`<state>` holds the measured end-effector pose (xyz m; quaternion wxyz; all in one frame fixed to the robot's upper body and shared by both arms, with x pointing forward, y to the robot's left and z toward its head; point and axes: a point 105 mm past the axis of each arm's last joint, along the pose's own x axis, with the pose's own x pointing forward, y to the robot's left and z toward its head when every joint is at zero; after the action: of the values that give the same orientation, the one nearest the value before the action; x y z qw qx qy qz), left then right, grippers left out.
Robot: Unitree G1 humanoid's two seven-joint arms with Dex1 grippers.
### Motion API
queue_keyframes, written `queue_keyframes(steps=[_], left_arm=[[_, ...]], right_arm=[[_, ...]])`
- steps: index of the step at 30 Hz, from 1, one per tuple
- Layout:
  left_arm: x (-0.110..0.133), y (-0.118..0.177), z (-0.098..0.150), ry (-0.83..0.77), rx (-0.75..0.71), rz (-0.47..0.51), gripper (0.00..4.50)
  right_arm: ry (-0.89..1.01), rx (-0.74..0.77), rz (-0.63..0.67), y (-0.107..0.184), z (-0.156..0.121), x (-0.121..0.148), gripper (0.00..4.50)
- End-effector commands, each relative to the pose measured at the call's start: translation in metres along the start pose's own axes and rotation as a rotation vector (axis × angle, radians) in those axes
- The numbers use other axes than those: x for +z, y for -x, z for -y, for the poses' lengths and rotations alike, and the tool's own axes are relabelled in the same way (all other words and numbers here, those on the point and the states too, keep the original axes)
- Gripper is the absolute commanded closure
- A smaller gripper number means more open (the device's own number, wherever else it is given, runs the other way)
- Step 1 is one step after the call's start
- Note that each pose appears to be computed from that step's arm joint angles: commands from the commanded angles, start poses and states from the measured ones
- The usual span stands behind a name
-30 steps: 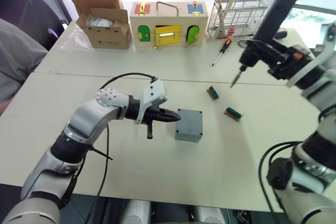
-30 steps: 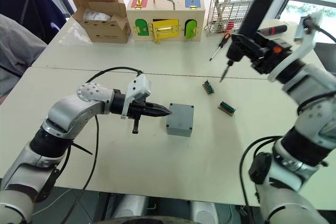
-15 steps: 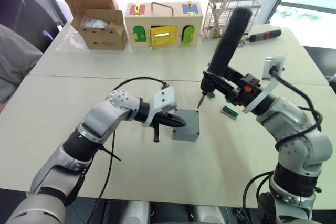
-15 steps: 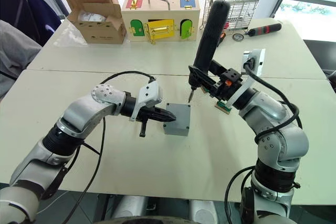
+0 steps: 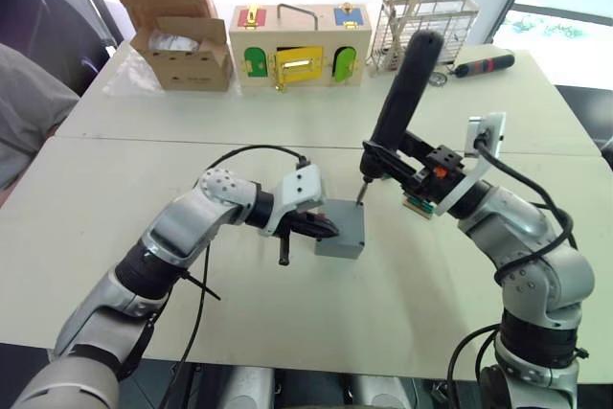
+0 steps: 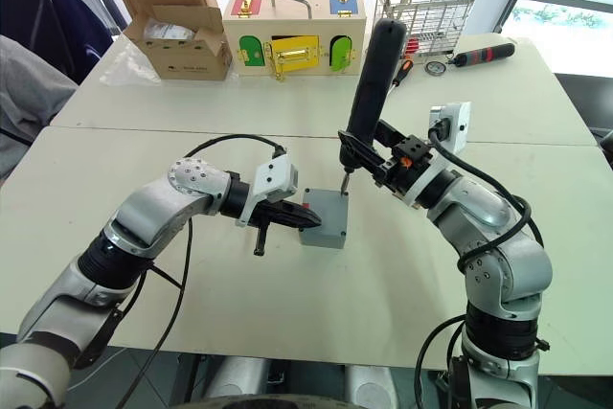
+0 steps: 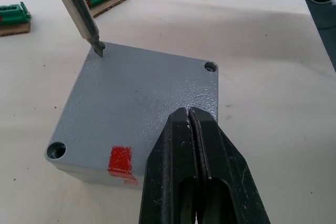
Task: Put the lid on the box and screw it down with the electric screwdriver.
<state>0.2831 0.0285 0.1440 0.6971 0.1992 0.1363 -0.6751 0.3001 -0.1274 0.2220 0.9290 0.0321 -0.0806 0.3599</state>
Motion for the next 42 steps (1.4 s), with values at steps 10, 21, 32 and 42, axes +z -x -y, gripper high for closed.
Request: queue_keyframes(steps=[10, 21, 32, 42], left_arm=[[0.002, 0.003, -0.001, -0.009, 0.019, 0.007, 4.5], [-0.001, 0.003, -0.003, 0.002, 0.038, -0.002, 4.5], [-0.02, -0.006, 0.0, 0.066, 0.013, -0.029, 4.5], [-0.035, -0.01, 0.001, 0.112, 0.006, -0.043, 4.5]], right_arm=[[0.053, -0.014, 0.069, 0.003, 0.005, 0.018, 2.58], [0.062, 0.039, 0.002, 0.0, -0.012, -0.011, 2.58], [0.063, 0.067, -0.067, -0.001, -0.028, -0.038, 2.58], [0.064, 0.069, -0.118, 0.002, -0.028, -0.05, 2.58]])
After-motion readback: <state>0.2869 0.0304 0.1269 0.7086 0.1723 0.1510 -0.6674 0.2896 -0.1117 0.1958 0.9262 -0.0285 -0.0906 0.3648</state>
